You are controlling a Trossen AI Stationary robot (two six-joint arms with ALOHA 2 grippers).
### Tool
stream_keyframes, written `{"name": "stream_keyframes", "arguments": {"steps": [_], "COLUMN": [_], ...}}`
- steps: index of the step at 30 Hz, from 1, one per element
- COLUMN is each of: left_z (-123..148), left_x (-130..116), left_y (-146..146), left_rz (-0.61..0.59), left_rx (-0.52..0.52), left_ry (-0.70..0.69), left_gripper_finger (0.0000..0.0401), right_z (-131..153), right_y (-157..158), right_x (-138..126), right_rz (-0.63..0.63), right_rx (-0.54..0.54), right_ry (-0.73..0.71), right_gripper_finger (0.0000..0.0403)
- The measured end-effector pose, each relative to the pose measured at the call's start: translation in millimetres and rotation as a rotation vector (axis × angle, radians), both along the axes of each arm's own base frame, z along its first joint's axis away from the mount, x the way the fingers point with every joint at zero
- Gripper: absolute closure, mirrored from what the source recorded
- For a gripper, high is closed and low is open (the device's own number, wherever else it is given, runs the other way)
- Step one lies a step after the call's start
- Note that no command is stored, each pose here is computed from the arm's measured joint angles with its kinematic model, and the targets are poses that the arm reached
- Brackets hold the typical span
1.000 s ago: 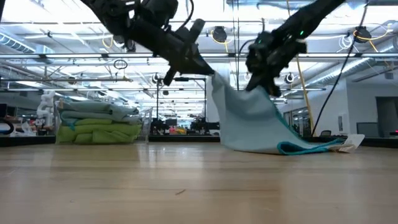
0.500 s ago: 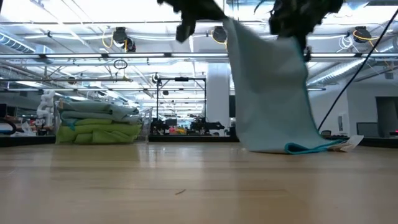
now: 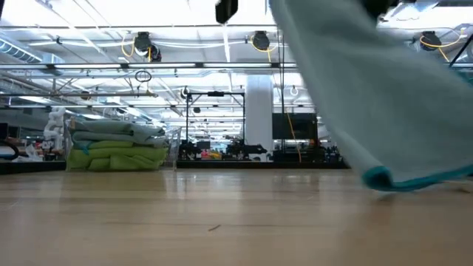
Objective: Fold microfiber towels
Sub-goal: Fold the blue microfiber cloth
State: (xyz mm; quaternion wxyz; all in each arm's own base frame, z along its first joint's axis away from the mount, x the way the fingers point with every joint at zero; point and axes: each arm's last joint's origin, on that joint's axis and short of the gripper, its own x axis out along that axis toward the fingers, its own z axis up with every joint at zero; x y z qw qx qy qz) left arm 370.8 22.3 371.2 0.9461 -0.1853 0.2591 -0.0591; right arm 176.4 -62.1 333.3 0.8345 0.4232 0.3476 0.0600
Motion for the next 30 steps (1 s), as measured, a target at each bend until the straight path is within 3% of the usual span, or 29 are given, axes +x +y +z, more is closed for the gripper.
{"name": "stream_keyframes", "arguments": {"steps": [7,10,16,22,26,30], "left_z": [-47.2,-77.8,-128.3,-127.1,-113.6,-118.4], "left_x": [12.8,18.7,24.2,27.0,26.5,29.9], "left_y": [71.6,105.2,152.5,154.1,136.2,110.8], "left_rz": [0.131,0.18,0.247,0.242,0.203,0.116], "left_rx": [0.205,0.222,0.214,0.221,0.227,0.235], "left_ry": [0.092,0.144,0.258,0.227,0.216,0.282], "left_gripper_finger": [0.0394,0.0398,0.0395,0.0395,0.0398,0.0396], "right_z": [-71.4,-101.8,-142.2,-146.3,-137.0,-132.9], "right_y": [-31.9,-47.7,-74.6,-89.3,-85.4,-73.7], "right_x": [30.7,29.8,13.3,6.3,4.4,4.2], "right_rz": [-0.317,-0.435,-0.489,-0.415,-0.347,-0.29], "right_rx": [-0.063,-0.057,-0.14,-0.176,-0.15,-0.135], "right_ry": [-0.028,-0.051,0.018,-0.045,-0.119,-0.113], "right_gripper_finger": [0.0403,0.0403,0.0403,0.0403,0.0403,0.0403]}}
